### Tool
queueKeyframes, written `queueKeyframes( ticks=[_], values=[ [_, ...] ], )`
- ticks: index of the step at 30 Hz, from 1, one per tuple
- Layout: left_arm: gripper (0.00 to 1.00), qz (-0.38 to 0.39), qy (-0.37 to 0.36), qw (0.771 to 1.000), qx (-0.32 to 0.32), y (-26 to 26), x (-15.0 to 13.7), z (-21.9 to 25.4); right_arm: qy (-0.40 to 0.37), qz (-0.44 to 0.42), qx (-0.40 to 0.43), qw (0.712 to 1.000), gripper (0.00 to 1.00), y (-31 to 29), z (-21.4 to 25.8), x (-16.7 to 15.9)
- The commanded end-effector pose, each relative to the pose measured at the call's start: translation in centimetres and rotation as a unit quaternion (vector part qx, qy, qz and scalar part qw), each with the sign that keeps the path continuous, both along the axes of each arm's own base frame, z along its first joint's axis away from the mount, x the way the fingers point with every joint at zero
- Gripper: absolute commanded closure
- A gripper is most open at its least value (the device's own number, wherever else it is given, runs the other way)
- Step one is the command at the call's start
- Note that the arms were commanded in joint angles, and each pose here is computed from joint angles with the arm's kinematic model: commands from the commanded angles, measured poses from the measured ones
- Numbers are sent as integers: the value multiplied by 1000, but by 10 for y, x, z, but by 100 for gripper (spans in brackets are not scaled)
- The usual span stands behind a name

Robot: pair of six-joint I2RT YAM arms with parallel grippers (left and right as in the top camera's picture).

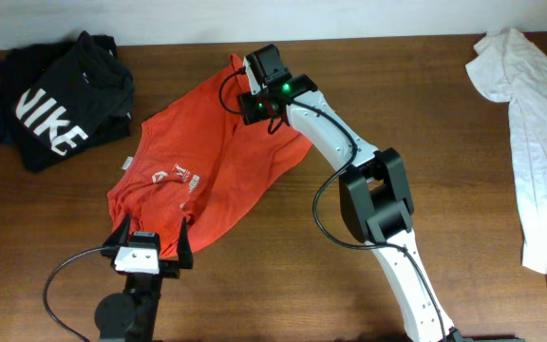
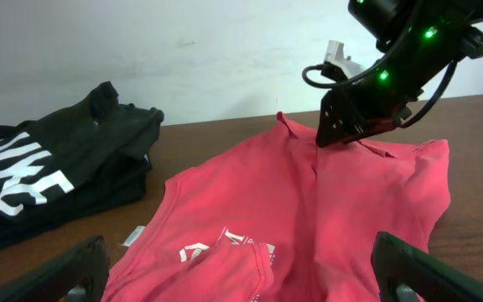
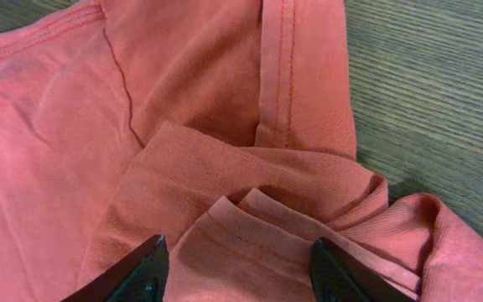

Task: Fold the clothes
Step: 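Drag the red t-shirt leftward onto the table center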

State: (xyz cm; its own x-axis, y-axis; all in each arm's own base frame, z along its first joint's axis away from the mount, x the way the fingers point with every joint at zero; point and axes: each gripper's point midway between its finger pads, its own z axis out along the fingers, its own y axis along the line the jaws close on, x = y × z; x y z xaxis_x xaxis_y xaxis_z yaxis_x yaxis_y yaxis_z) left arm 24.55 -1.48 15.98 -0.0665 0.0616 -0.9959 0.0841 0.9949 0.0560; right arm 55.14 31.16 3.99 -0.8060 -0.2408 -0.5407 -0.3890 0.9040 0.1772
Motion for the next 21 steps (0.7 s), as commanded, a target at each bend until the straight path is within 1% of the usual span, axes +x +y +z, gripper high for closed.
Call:
queueKeyframes(
  ticks=[1, 5, 6, 7, 8, 9, 11, 13, 14, 15, 16, 17, 19, 21],
  values=[
    [1, 3, 1, 1000, 5, 2, 0, -2, -11, -10, -24, 1000, 42, 5, -6, -1],
    [1, 3, 1, 1000, 5, 2, 0, -2, -24, -42, -41, 998, 40, 8, -11, 0],
    [1, 3, 1, 1000, 5, 2, 0, -2, -23, -45, -39, 998, 37, 10, -12, -1],
    [1, 3, 1, 1000, 5, 2, 0, -2, -25, -52, -38, 998, 37, 11, -13, 0],
    [1, 3, 1, 1000, 5, 2, 0, -2, -28, -59, -43, 997, 46, 8, -13, 2],
    [1, 3, 1, 1000, 5, 2, 0, -2, -31, -79, -53, 995, 62, 1, -13, 4],
    [1, 3, 1, 1000, 5, 2, 0, -2, -32, -80, -53, 995, 70, 0, -13, 5],
    [1, 3, 1, 1000, 5, 2, 0, -2, -34, -80, -51, 995, 91, 1, -12, 6],
    [1, 3, 1, 1000, 5, 2, 0, -2, -34, -81, -51, 995, 96, 0, -12, 6],
    [1, 3, 1, 1000, 5, 2, 0, -2, -35, -80, -50, 995, 96, 1, -11, 6],
    [1, 3, 1, 1000, 5, 2, 0, -2, -34, -78, -46, 995, 86, 3, -11, 6],
    [1, 3, 1, 1000, 5, 2, 0, -2, -35, -76, -42, 996, 58, 5, -9, 7],
    [1, 3, 1, 1000, 5, 2, 0, -2, -37, -85, -27, 995, 47, 8, -2, 9],
    [1, 3, 1, 1000, 5, 2, 0, -2, -30, -90, -17, 995, 46, 10, -3, 8]
  ],
)
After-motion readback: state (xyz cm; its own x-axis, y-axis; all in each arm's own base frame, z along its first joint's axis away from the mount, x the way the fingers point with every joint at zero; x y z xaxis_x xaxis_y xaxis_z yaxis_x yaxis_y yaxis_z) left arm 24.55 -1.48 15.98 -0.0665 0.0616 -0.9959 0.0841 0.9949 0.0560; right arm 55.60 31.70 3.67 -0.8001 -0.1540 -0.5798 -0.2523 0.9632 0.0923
